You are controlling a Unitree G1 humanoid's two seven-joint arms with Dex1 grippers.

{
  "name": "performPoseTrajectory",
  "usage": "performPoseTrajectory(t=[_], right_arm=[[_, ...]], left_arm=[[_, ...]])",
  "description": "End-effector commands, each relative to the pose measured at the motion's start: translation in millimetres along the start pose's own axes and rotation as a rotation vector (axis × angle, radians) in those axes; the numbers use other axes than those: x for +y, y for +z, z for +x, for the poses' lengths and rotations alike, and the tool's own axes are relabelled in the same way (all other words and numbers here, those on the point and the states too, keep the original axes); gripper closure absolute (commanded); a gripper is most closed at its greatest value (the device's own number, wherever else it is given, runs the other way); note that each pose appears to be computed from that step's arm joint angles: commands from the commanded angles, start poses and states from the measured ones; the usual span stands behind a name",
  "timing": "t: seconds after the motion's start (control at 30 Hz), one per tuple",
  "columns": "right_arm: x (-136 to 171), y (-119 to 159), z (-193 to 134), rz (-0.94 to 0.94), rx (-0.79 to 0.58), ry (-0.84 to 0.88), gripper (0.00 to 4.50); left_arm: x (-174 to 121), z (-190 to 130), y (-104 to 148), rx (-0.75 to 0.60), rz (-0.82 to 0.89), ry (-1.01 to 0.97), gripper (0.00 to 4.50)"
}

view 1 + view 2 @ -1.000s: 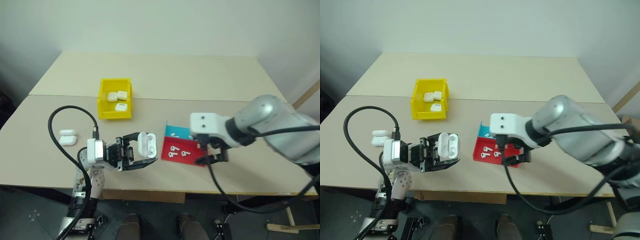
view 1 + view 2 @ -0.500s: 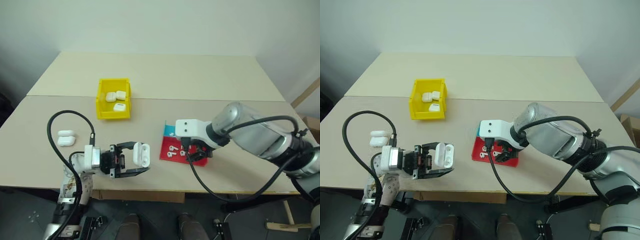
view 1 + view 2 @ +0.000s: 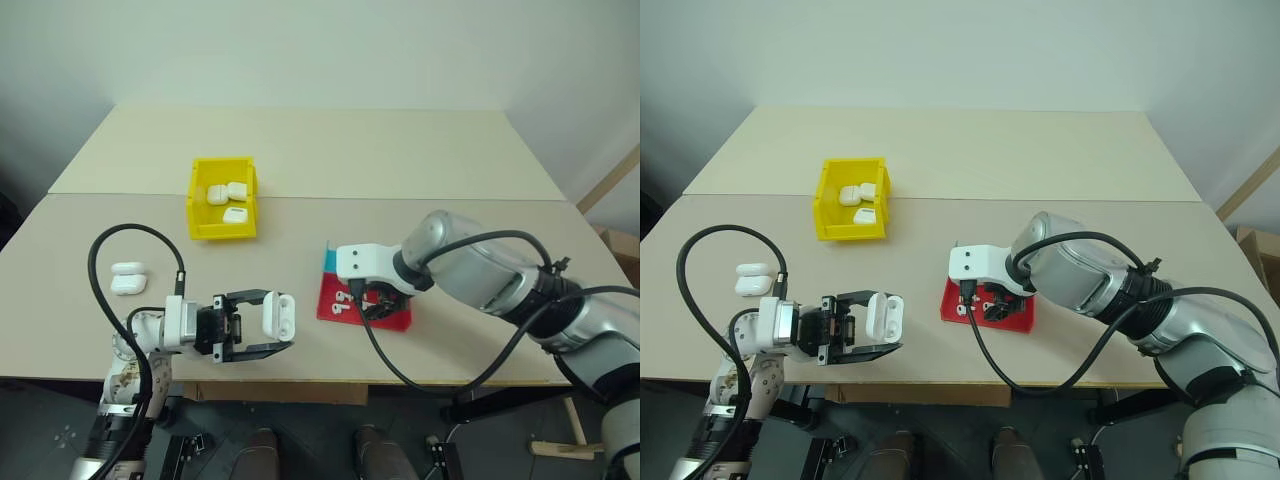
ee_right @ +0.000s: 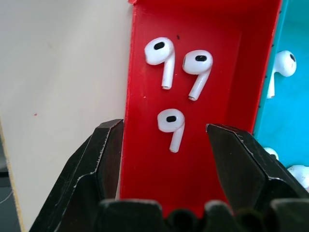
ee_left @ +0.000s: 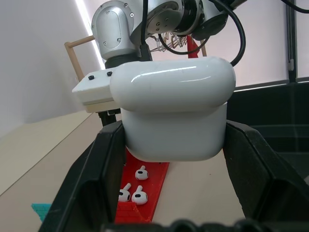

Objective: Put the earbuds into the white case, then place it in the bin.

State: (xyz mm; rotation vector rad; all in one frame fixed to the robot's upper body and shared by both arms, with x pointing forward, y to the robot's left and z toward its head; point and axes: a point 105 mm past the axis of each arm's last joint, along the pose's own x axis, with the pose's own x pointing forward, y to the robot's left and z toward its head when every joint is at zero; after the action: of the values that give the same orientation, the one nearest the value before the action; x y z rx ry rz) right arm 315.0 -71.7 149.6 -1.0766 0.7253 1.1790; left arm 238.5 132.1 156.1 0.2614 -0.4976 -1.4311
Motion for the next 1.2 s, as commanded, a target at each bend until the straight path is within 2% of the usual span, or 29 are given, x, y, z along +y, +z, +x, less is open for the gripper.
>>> performPoseTrajectory(t=[0.03,0.33,0.43,1.2], right_arm=[[-4,5,-5,-0.034,-0.013,-0.025,1.26],[-5,4,2,-0.036,-0.011,-0.015,1.26],[-5,3,4,-0.040,-0.010,-0.013,1.84],[-7,-4,13,-0.050,0.017,-0.012,1.84]], left_arm=[[0,3,9,-0.005,0.028,-0.004,1.72],[1,4,9,0.010,0.030,0.012,1.72],[3,4,8,0.022,0.031,0.028,1.72],[5,2,3,0.064,0.025,0.053,1.72]])
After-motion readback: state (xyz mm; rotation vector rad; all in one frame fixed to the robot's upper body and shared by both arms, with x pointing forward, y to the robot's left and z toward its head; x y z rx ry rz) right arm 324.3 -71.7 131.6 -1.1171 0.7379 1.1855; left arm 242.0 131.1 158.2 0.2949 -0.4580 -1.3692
